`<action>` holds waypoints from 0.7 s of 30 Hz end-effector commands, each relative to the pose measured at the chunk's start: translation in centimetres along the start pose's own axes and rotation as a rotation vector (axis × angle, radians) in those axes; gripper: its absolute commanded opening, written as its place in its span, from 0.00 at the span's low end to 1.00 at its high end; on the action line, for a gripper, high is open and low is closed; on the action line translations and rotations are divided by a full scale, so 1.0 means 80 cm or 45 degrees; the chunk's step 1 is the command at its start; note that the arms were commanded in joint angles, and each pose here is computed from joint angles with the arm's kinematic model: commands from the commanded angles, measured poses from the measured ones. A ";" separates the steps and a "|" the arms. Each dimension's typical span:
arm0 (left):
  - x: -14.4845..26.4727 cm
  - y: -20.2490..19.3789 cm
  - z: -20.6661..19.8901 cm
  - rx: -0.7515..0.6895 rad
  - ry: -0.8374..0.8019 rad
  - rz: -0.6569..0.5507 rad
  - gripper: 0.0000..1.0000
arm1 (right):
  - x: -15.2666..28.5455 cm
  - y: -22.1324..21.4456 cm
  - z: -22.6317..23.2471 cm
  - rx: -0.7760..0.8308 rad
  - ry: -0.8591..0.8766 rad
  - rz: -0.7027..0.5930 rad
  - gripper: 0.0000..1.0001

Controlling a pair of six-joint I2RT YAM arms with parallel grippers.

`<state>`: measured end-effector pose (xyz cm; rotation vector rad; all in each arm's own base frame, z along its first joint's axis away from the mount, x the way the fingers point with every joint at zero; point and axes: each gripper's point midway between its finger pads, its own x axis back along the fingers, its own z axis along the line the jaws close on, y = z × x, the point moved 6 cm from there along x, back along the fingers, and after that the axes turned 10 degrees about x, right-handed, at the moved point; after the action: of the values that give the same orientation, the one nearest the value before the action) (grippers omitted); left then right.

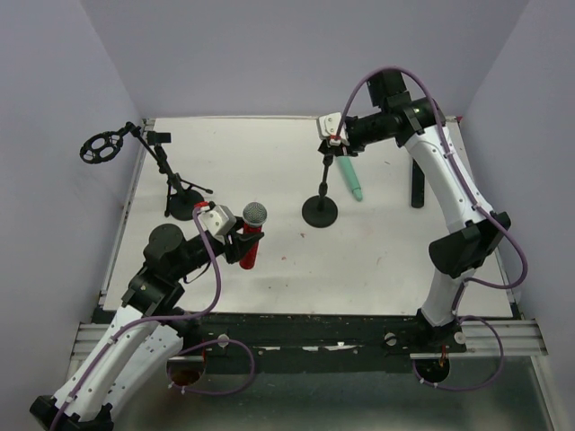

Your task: Attach the microphones to the stand

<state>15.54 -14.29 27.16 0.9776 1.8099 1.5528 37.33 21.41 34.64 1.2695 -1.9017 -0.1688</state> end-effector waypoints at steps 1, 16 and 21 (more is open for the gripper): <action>0.000 0.012 -0.006 -0.022 -0.048 -0.058 0.00 | -0.004 0.014 0.006 -0.174 -0.023 0.048 0.42; 0.004 0.016 -0.010 -0.024 -0.064 -0.079 0.00 | -0.009 0.057 0.028 -0.497 -0.218 0.141 0.44; 0.004 0.016 -0.010 -0.024 -0.064 -0.078 0.00 | -0.011 0.066 0.041 -0.528 -0.180 0.089 0.66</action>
<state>15.15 -14.32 27.52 0.9756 1.8005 1.5275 32.93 23.36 34.64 0.9304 -1.9616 -0.5331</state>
